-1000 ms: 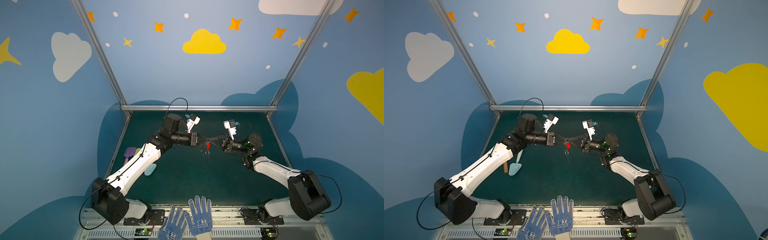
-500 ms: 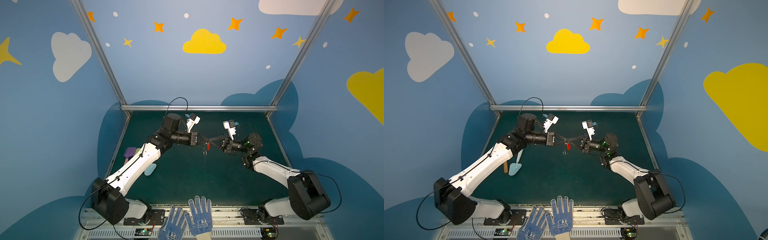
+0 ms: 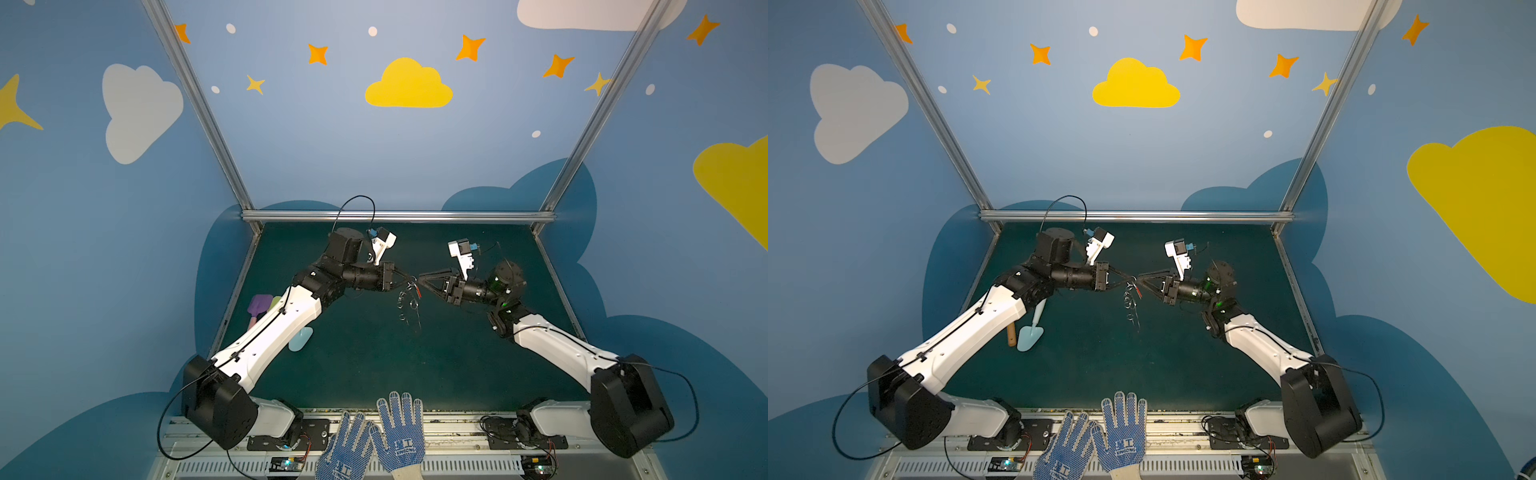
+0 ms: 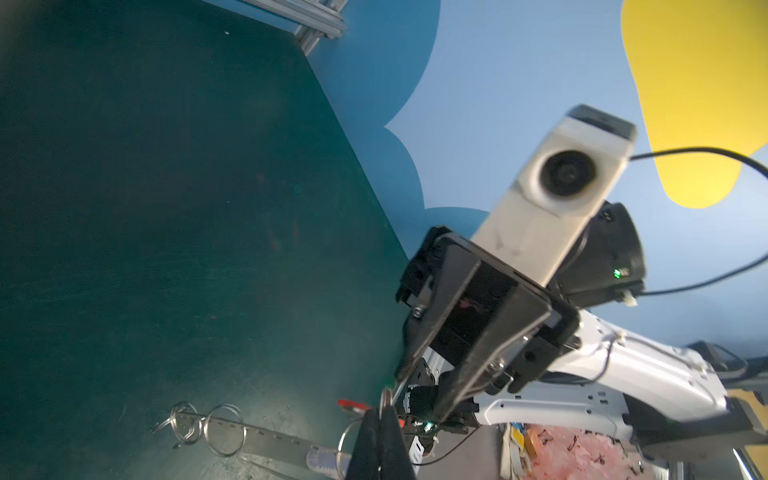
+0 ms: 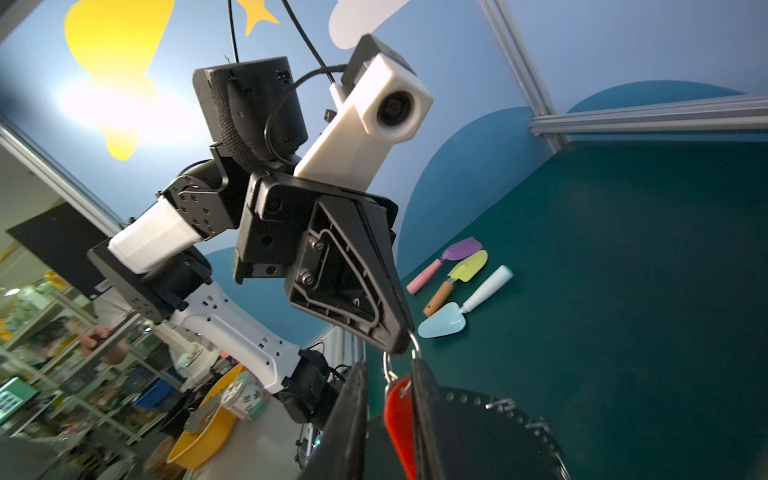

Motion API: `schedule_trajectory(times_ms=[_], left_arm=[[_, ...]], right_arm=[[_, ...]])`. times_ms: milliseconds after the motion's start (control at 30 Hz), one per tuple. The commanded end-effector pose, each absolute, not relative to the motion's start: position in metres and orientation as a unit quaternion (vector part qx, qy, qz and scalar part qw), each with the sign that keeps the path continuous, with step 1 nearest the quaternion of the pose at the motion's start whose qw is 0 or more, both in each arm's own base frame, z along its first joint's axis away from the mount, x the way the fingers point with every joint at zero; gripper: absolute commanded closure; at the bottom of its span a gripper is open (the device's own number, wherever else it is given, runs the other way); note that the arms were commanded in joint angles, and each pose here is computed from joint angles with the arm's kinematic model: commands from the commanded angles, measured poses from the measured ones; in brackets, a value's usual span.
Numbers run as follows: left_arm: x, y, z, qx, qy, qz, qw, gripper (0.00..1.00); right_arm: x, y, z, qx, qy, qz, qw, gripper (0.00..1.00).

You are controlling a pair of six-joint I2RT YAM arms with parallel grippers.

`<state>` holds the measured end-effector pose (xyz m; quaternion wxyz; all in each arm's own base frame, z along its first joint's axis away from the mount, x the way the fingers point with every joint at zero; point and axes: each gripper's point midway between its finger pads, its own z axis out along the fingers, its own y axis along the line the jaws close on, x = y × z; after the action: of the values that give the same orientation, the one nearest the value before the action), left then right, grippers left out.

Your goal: Put the keys on the keyring

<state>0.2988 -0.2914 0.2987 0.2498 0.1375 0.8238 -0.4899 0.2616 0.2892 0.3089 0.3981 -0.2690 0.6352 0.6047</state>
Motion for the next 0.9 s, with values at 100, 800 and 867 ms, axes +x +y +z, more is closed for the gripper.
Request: schedule_trajectory(times_ms=[100, 800, 867], left_arm=[[0.322, -0.280, 0.289, 0.068, 0.851, -0.445, 0.269, 0.96], [0.325, -0.277, 0.287, 0.000, 0.858, -0.431, 0.280, 0.96], [0.324, -0.277, 0.287, -0.001, 0.856, -0.435, 0.280, 0.96]], right_arm=[[0.250, 0.289, 0.306, -0.291, 0.678, 0.516, 0.435, 0.90], [0.255, 0.337, 0.282, -0.252, 0.726, 0.424, 0.480, 0.79], [0.262, 0.334, 0.279, -0.236, 0.736, 0.406, 0.488, 0.75]])
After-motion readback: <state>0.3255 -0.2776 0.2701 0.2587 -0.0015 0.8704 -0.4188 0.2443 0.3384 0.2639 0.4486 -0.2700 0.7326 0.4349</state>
